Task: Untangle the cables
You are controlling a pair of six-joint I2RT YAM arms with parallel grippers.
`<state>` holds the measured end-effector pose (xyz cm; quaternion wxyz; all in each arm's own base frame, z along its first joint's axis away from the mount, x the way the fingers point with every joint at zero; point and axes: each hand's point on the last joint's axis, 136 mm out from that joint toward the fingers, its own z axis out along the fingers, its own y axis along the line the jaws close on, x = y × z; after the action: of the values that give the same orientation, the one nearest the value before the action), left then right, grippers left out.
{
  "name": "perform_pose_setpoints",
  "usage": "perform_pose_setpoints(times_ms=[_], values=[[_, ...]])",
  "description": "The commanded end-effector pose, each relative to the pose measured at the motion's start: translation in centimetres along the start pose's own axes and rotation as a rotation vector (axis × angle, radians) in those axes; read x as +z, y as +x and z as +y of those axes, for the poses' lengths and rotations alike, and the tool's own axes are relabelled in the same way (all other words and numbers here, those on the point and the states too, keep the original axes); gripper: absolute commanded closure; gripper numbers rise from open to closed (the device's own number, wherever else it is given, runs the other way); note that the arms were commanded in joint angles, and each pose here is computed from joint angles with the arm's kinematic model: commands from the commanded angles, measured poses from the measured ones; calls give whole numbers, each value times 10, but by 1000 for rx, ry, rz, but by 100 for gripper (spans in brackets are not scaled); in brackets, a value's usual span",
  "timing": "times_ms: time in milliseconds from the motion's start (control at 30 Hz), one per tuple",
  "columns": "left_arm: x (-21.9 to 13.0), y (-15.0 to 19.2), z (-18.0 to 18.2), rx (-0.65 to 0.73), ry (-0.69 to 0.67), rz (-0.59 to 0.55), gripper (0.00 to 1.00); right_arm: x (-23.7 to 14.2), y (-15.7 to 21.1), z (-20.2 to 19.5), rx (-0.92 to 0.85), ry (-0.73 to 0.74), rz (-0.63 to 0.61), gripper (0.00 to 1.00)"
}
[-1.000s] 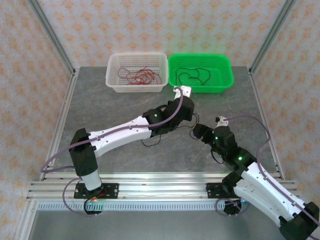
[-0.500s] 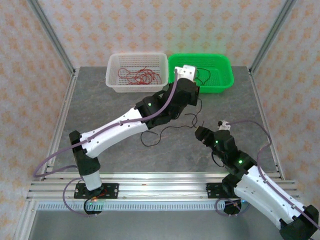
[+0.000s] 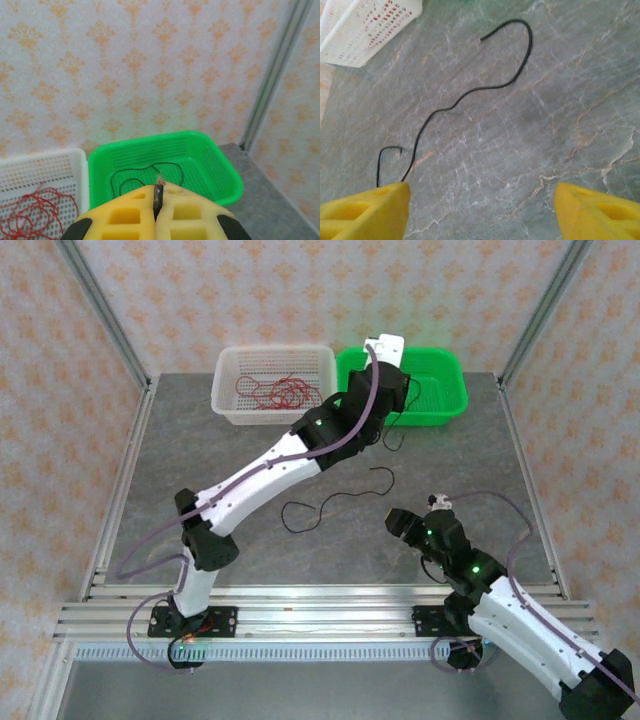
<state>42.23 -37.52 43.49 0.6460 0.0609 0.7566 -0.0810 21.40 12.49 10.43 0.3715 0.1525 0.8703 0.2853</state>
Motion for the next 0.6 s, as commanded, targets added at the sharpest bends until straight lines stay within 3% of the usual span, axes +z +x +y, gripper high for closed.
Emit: perform_pose_setpoints(times_ms=[0, 267, 567], values=[[16, -25, 13, -3, -37, -101, 100, 3, 8, 3, 27, -41, 28, 25], [36, -49, 21, -18, -65, -242, 100, 6, 15, -2, 35, -40, 43, 25], [75, -44, 31, -17, -98, -352, 100, 10, 19, -5, 49, -36, 48, 25]])
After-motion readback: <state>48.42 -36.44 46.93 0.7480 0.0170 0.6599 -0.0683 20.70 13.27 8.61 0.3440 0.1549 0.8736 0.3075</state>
